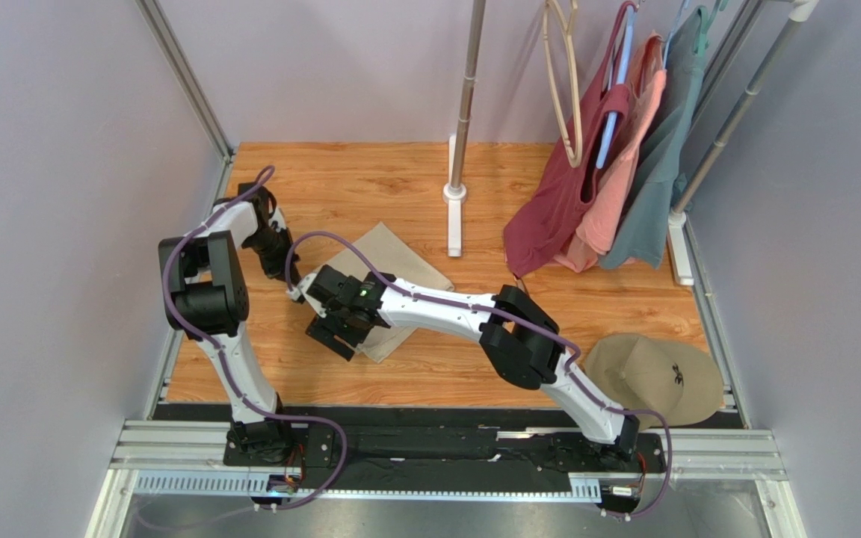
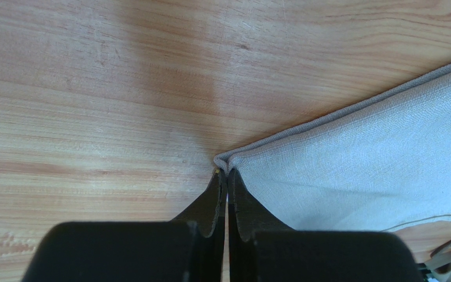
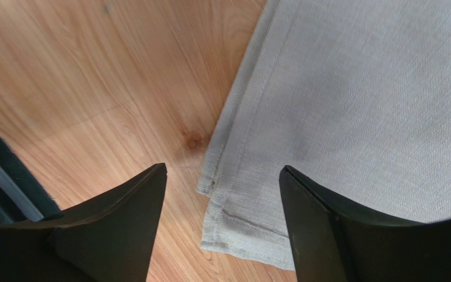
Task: Fold the napkin into a case and place the utensils inside
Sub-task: Pick up the lower triangle-folded napkin from the center of the board.
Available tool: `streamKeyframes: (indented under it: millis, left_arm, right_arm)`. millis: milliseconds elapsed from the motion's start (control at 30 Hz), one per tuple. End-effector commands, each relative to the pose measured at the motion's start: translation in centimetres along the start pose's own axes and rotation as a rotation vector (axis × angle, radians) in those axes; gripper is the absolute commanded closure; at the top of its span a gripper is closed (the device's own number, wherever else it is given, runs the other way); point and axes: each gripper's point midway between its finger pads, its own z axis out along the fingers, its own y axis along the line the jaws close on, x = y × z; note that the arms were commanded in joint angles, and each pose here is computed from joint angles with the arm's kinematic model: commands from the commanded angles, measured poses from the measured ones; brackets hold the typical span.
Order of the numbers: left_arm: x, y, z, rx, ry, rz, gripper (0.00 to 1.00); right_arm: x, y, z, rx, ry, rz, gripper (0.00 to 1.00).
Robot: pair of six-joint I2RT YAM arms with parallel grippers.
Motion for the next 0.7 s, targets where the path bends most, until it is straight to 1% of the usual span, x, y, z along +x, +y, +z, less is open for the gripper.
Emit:
streamKeyframes:
  millis: [0,33,167,233,300,333,367,467,600,633,667]
  left_arm:
    - [-0.5,-0.3,0.0,0.018,-0.003,-0.02,1.0]
    - [-0.5,-0.3,0.0,0.017,-0.003,-0.017,1.0]
    - [-0.5,-0.2,0.0,0.008,-0.006,-0.014,1.0]
    - [-0.6,-0.1,-0.1,0.006,-0.01,-0.016,1.0]
    - [-0.6,-0.1,-0.2,0.002,-0.014,-0.017,1.0]
    - [-0.6,0.0,-0.3,0.001,-0.015,-0.017,1.0]
    - [-0.6,0.1,-0.3,-0.002,-0.016,-0.019,1.0]
    - [-0.7,0.2,-0.5,-0.003,-0.029,-0.025,1.0]
    - [-0.7,0.5,-1.1,0.009,-0.038,-0.064,1.0]
    - [-0.9,0.6,-1.3,0.018,-0.05,-0.076,1.0]
    - [-0.9,0.7,-1.6,0.028,-0.053,-0.093,1.0]
  right_arm:
    - [1.4,-0.9,0.1,0.06,0.041,-0.014,0.29]
    - [2.1,-0.9,0.4,0.063,0.06,-0.015,0.3]
    - [3.6,-0.4,1.1,0.034,0.095,-0.016,0.41]
    - [4.2,-0.2,1.5,0.02,0.116,-0.014,0.44]
    - [4.3,0.7,1.7,-0.021,0.124,0.017,0.51]
    - [4.6,0.7,2.0,-0.022,0.134,0.022,0.55]
    - [4.6,0.8,2.1,-0.018,0.136,0.025,0.62]
    - [4.7,1.1,2.4,-0.013,0.144,0.025,0.73]
    - [2.9,1.9,1.3,-0.018,0.103,0.024,0.84]
    - [2.4,2.1,0.9,-0.031,0.09,0.031,0.86]
    - [1.9,3.0,0.6,-0.079,0.08,0.04,0.91]
